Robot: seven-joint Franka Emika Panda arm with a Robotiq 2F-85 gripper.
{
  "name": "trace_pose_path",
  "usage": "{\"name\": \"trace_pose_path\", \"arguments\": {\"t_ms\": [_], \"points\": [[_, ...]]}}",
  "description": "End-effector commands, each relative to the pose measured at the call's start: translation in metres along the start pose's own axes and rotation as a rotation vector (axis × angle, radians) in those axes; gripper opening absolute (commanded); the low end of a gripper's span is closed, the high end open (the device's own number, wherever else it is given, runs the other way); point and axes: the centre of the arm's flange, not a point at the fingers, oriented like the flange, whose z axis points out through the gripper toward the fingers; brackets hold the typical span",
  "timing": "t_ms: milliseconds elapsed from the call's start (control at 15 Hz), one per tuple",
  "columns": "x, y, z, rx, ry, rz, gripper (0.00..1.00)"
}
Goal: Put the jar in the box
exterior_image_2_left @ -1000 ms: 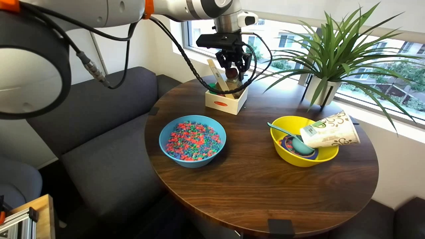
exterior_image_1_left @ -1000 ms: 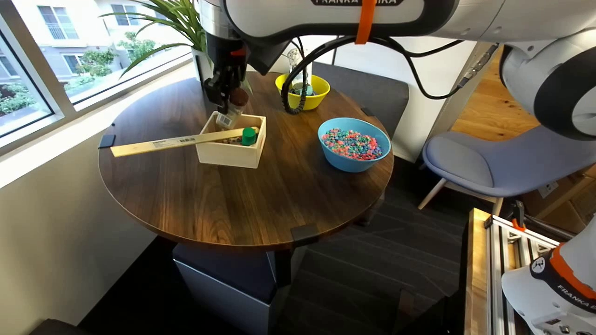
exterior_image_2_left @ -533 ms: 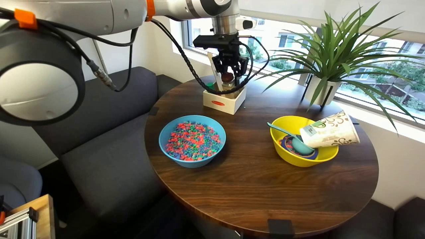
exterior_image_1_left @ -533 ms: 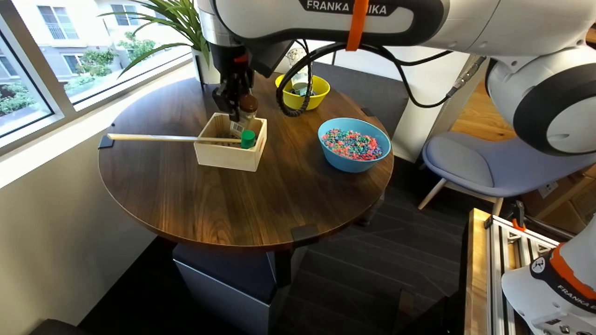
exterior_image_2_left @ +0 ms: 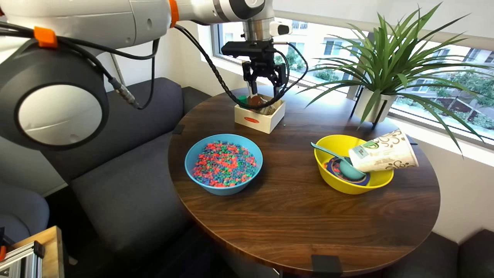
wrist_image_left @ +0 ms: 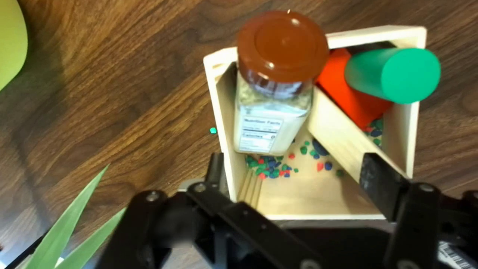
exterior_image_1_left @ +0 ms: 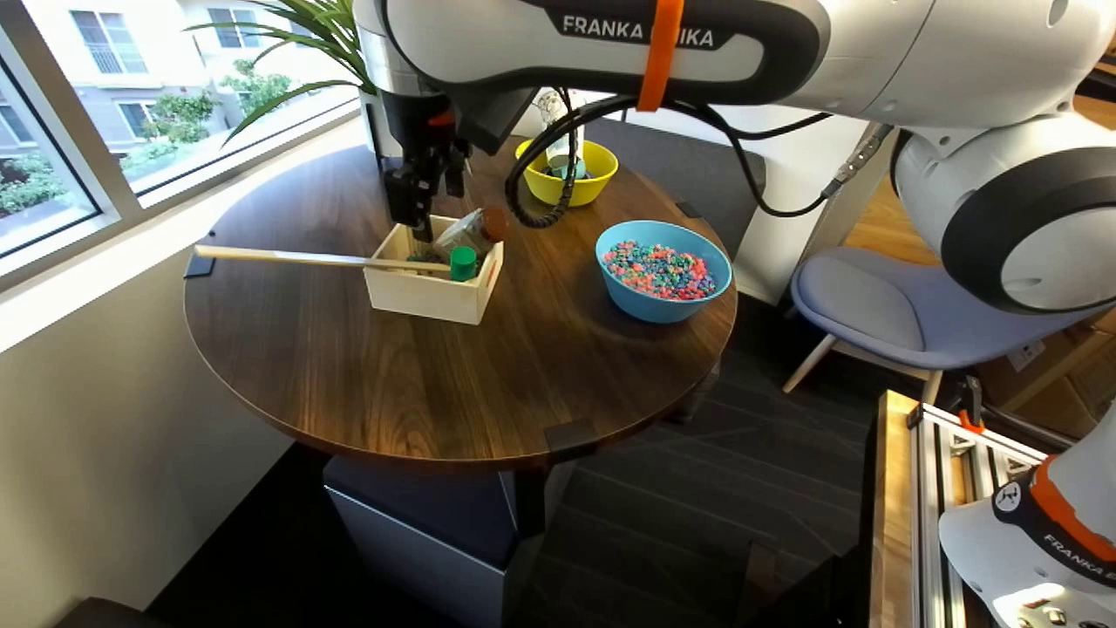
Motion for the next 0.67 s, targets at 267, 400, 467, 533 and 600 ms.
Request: {"name": "trace_pose_path", "arguments": {"t_ms": [267, 400, 467, 533, 600], "points": [[0.034, 0.021, -0.057, 0.025, 0.081, 0.096, 1.00], [0.022, 0.039, -0.082, 0.034, 0.093, 0.089, 1.00], [0.015, 0.047, -0.092, 0.043, 0.106, 0.064, 1.00], [-0.003, 0.033, -0.064, 0.006, 0.117, 0.078, 1.00], [-0.006, 0.040, -0.074, 0.009, 0.128, 0.077, 1.00]]}}
